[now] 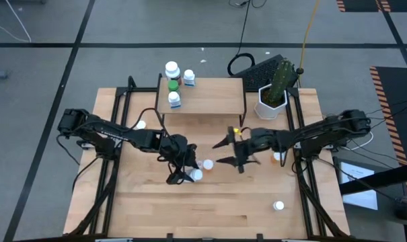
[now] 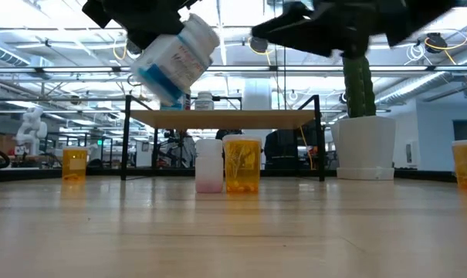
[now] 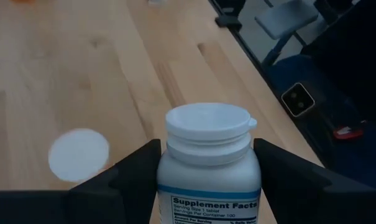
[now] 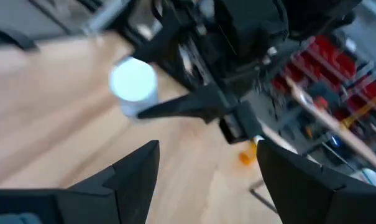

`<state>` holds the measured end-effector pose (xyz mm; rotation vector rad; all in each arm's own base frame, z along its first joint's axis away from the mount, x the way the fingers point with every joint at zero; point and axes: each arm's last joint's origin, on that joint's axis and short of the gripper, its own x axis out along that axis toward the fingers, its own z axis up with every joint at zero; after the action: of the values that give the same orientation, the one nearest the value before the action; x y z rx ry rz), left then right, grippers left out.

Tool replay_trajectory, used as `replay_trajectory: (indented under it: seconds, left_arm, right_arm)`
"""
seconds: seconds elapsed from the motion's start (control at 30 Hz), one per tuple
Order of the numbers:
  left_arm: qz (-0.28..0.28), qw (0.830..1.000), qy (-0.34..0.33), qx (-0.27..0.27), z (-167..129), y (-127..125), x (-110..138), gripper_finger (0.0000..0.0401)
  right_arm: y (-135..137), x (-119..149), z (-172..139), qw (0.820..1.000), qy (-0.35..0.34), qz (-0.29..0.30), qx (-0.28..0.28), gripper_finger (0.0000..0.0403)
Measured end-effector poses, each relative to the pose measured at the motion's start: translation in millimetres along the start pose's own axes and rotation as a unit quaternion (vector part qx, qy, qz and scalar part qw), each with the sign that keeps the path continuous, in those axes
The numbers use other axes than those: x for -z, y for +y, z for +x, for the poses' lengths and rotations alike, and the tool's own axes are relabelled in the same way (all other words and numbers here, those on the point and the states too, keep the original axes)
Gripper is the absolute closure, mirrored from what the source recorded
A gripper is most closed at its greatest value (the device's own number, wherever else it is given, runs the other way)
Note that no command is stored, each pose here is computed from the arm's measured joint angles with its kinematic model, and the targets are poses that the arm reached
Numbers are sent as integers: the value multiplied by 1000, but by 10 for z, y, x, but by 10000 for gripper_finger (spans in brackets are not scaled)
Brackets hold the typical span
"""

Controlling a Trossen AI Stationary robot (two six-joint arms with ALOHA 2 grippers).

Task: Pick and place medicine bottles onto shelf by color
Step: Put the white blue pill bottle on the shelf aligned with the other white blue pill bottle to the right

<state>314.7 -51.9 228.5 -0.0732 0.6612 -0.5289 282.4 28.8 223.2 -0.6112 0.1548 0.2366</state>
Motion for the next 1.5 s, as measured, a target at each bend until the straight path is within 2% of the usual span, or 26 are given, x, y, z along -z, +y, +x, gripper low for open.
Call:
replay_trajectory:
  seconds: [0.1,0.27,0.5,0.7,0.83,1.07,1.33,1.5]
  left_arm:
    - [17,999,-25,-18,-6,21,-51,155]
    - [20,997,-66,-38,-51,111,-129,155]
    - [-38,995,-90,-29,-180,351,-140,155]
    - [-58,993,-100,0,-252,455,-138,155]
    - [-59,993,-102,12,-273,481,-137,155]
    - [-60,993,-103,20,-277,482,-139,155]
    - [-97,992,-75,22,-266,482,-78,155]
    - [-99,992,-73,22,-267,485,-74,155]
  right_arm:
    - [87,185,-129,998,-60,-3,-5,134]
    - [232,352,-151,995,-83,-57,-1,115]
    - [127,256,128,992,-97,-86,12,71]
    - [19,152,313,991,-83,-100,-16,63]
    - [-1,97,370,989,-99,-98,-48,74]
    - [-87,49,509,987,-115,-99,-56,104]
    - [-89,138,607,988,-104,-95,-65,130]
    - [-82,151,607,988,-98,-93,-70,164]
